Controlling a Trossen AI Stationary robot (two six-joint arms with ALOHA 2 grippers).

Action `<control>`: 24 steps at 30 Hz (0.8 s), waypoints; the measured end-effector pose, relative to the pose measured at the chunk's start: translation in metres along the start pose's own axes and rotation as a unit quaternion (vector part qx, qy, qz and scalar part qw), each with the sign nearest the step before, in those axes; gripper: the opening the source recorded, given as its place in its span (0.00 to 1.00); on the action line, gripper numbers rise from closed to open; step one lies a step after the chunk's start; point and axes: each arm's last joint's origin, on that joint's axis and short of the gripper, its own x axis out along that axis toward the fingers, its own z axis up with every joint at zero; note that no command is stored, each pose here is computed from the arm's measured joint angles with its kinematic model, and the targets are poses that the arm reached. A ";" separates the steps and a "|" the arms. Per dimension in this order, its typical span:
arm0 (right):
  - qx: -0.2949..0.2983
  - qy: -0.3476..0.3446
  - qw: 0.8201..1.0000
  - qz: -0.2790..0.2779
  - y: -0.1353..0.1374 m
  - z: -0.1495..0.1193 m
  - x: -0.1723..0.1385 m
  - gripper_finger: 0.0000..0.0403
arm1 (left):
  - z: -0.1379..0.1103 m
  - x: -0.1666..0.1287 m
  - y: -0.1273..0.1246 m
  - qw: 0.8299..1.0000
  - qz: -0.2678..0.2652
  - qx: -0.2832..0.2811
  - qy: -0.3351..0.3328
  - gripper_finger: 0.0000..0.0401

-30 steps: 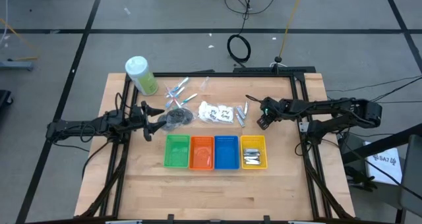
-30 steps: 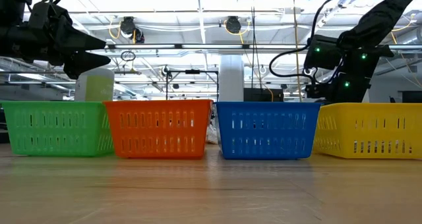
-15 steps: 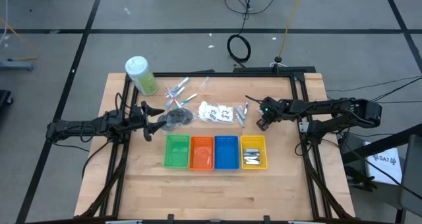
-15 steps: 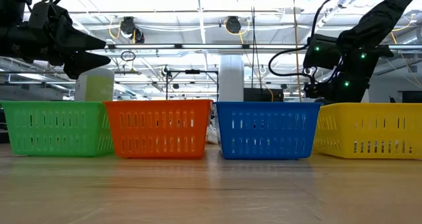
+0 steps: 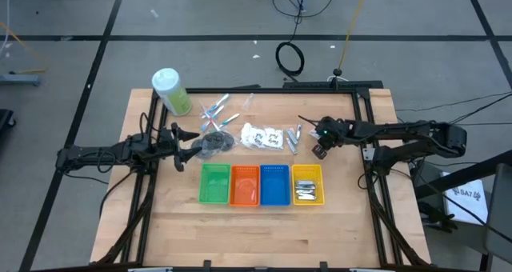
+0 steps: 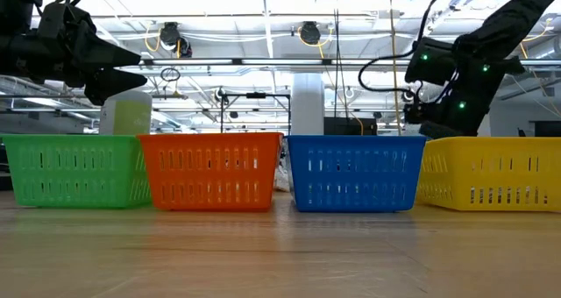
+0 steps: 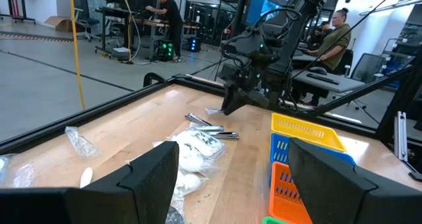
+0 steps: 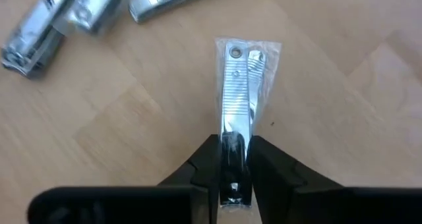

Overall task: Pick & Place Travel size toiletries
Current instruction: Put the silver nail cutter into the yellow basket

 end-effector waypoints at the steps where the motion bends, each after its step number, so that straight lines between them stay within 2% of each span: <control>1: 0.000 -0.006 1.000 0.002 0.000 0.001 -0.002 0.12 | 0.000 0.000 0.000 1.000 0.000 0.000 0.000 0.70; 6: 0.005 -0.042 0.999 0.016 -0.001 0.004 -0.015 0.15 | 0.000 0.000 0.000 1.000 0.000 0.000 0.000 0.70; 9: 0.006 -0.059 0.997 0.050 0.000 0.005 -0.023 0.17 | 0.000 0.000 0.000 1.000 0.000 0.000 0.000 0.70; 14: 0.004 -0.098 0.988 0.123 0.004 0.010 -0.035 0.13 | 0.000 0.000 0.000 1.000 0.000 0.000 0.000 0.70; 18: -0.025 -0.128 0.974 0.183 0.013 0.014 -0.043 0.13 | 0.000 0.000 0.000 1.000 0.000 0.000 0.000 0.70; 24: -0.083 -0.145 0.941 0.293 0.036 0.013 -0.054 0.15 | 0.000 0.000 0.000 1.000 0.000 0.000 0.000 0.70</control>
